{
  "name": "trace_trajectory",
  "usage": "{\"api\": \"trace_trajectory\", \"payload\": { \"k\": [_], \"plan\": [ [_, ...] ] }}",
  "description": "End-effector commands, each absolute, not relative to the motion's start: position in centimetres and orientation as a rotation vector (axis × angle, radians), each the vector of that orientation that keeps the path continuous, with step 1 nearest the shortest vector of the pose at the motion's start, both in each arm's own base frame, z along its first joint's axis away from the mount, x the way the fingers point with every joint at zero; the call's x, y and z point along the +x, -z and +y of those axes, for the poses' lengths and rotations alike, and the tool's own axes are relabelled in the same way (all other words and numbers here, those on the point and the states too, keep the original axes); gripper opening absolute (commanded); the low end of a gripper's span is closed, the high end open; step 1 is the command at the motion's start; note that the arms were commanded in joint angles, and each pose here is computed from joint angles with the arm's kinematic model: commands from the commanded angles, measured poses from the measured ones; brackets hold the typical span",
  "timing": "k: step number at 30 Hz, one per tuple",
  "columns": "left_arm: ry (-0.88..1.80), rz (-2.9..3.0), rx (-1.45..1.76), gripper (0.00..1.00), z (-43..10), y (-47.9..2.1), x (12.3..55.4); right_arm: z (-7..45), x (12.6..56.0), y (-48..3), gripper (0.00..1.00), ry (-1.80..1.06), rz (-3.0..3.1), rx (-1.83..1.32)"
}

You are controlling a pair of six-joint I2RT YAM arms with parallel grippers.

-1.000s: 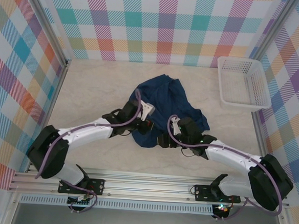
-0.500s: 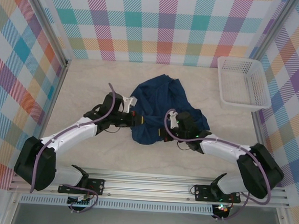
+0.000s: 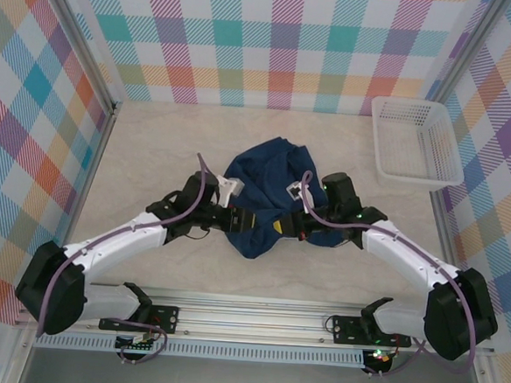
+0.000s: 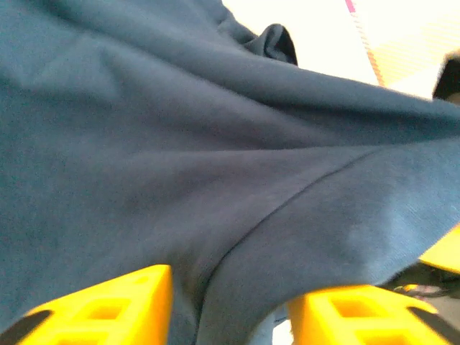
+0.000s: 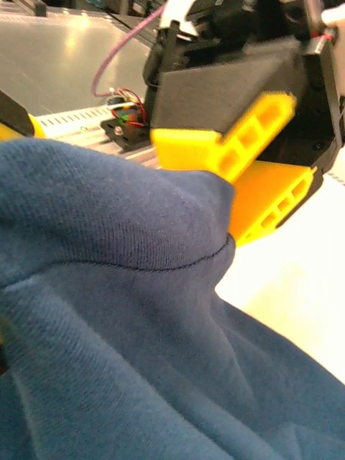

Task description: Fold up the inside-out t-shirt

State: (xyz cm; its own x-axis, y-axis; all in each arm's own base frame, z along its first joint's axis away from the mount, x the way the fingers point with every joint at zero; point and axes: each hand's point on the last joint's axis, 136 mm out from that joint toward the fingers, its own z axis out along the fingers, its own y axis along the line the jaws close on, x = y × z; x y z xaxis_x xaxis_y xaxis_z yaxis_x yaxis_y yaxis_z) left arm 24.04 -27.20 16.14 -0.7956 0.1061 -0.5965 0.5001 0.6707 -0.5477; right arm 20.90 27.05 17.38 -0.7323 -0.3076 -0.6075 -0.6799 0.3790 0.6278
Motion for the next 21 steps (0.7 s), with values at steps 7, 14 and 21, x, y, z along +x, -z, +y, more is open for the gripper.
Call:
{"api": "trace_trajectory", "payload": {
  "k": [7,14,21],
  "plan": [
    [0.546,2.141,0.837,0.64,-27.8,-16.3,23.6,26.8,19.8,-18.4,0.00,-1.361,2.253,-0.960],
    [0.644,2.060,0.935,0.73,-29.5,-17.3,22.0,26.3,20.4,-17.9,0.00,-1.318,2.294,-0.931],
    [0.656,2.043,1.018,0.83,-30.3,-16.4,21.6,26.3,20.5,-18.1,0.00,-1.313,2.293,-0.920]
  ]
}}
